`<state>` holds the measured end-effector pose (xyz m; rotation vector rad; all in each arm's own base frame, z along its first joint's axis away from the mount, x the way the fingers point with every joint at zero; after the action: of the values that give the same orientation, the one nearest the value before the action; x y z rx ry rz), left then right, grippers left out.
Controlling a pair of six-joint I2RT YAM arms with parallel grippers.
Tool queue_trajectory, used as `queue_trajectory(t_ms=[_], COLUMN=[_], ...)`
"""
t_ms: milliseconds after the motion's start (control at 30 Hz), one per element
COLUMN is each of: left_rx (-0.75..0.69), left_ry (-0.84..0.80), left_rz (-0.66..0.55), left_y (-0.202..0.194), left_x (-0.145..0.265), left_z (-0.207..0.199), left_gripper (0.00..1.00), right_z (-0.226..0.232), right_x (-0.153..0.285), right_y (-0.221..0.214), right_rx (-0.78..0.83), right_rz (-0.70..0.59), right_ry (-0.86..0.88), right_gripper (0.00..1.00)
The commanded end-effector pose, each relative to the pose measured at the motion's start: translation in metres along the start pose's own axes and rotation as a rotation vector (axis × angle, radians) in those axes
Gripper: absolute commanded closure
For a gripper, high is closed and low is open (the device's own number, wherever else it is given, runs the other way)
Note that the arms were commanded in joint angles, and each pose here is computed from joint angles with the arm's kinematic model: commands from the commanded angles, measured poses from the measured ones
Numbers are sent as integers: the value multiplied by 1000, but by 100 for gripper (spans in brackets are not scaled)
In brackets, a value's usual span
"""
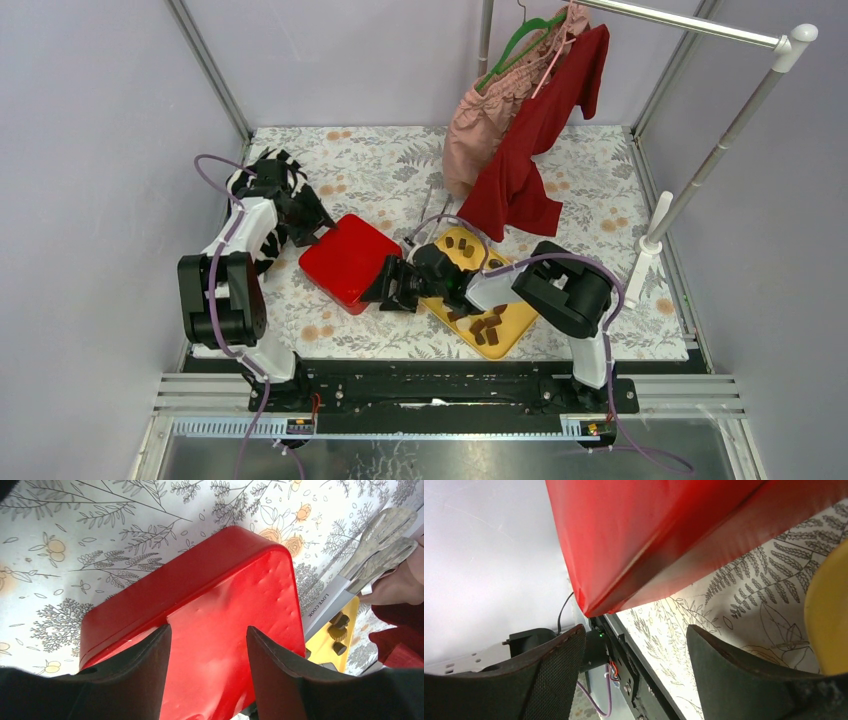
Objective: Pack the chocolate
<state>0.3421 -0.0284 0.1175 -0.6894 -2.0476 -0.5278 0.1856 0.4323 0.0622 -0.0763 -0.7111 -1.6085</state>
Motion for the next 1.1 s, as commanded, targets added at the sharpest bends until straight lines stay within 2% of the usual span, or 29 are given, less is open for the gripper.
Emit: queue_trajectory(t_ms=[0, 100, 300, 567, 633, 733, 867, 1067], left_rx=[-1, 3, 23, 37, 32, 18, -3, -48], left_ry=[2, -12, 18, 61, 55, 36, -11, -72], left_rz=[-97, -123, -159, -156, -157, -177, -232, -262], left_y=[13, 17, 26, 24, 24, 27, 34, 26], left_x=[14, 21, 18, 6, 8, 19, 42, 62], left_z=[-2, -7, -3, 13, 11, 3, -14, -31], left_gripper=[36, 36, 35, 36, 35, 35, 35, 35], right_z=[31, 31, 21, 12, 14, 29, 39, 40], right_x=[3, -6, -24, -22, -19, -3, 32, 90], right_y=[29, 36, 37, 24, 22, 24, 37, 79], right_rx=[50, 42, -23, -35, -30, 0, 86, 191], right_rz=[-91, -101, -77, -54, -45, -43, -91, -242], right_ry=[30, 0, -41, -32, -18, 22, -39, -166], right_gripper=[17, 11, 11, 39, 41, 34, 21, 20])
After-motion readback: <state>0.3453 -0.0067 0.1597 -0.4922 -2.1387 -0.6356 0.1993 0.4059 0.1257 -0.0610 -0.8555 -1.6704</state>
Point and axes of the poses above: each gripper's point midway between its finger pads, its own x axis back along the fingers, its own z axis along the line the jaws close on, y = z × x, the point moved 3 cm from there along x, back along the fingers, and after that the axes turned 15 degrees about x, right-handed, at the moved point
